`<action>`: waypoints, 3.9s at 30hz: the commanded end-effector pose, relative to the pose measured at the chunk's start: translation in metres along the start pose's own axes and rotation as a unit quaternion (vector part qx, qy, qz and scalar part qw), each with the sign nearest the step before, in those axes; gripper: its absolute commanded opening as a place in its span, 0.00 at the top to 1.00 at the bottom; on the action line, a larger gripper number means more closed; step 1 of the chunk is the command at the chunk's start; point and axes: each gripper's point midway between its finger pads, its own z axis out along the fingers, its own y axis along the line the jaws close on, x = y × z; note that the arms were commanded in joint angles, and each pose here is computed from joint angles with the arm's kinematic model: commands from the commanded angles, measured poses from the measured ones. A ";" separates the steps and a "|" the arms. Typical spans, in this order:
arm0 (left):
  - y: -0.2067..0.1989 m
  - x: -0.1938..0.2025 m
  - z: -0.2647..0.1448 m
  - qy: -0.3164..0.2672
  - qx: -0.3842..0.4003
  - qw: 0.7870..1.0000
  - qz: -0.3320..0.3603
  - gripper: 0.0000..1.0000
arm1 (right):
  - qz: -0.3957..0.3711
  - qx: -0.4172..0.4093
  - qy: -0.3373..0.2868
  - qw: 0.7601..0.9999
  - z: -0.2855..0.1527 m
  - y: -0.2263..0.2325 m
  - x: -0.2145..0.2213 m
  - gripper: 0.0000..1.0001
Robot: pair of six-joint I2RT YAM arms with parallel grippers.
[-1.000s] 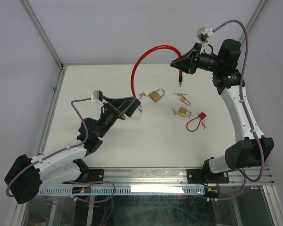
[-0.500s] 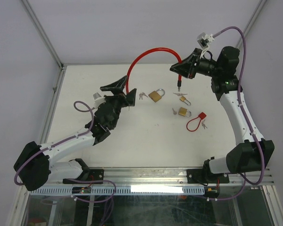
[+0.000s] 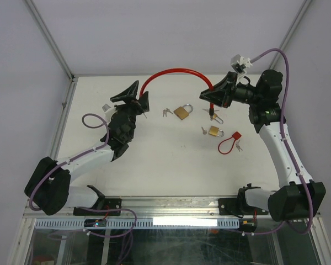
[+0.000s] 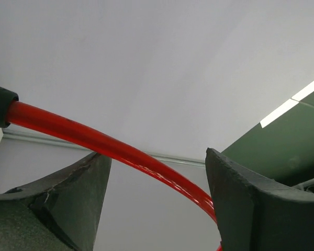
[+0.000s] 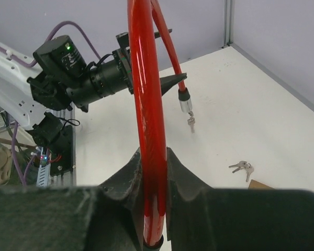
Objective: Lock with the key
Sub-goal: Pick up the lock from the center of the board.
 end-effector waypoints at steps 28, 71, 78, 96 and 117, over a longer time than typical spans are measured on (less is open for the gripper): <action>-0.230 0.130 -0.035 0.196 0.441 0.701 0.526 1.00 | -0.128 -0.143 0.083 0.978 -0.009 0.071 0.055 0.33; -0.095 0.179 -0.085 0.461 0.436 0.494 0.595 1.00 | -0.046 -0.123 -0.023 0.991 0.106 0.065 -0.102 0.49; -0.089 0.174 -0.091 0.463 0.436 0.492 0.595 0.99 | -0.064 -0.139 -0.019 0.988 0.103 0.077 -0.105 1.00; -0.086 0.197 -0.095 0.380 0.475 0.558 0.564 0.60 | -0.025 -0.168 -0.028 0.985 0.096 0.091 -0.105 1.00; -0.080 0.179 -0.096 0.469 0.450 0.546 0.529 1.00 | -0.123 -0.094 -0.029 0.988 0.037 0.057 -0.126 0.02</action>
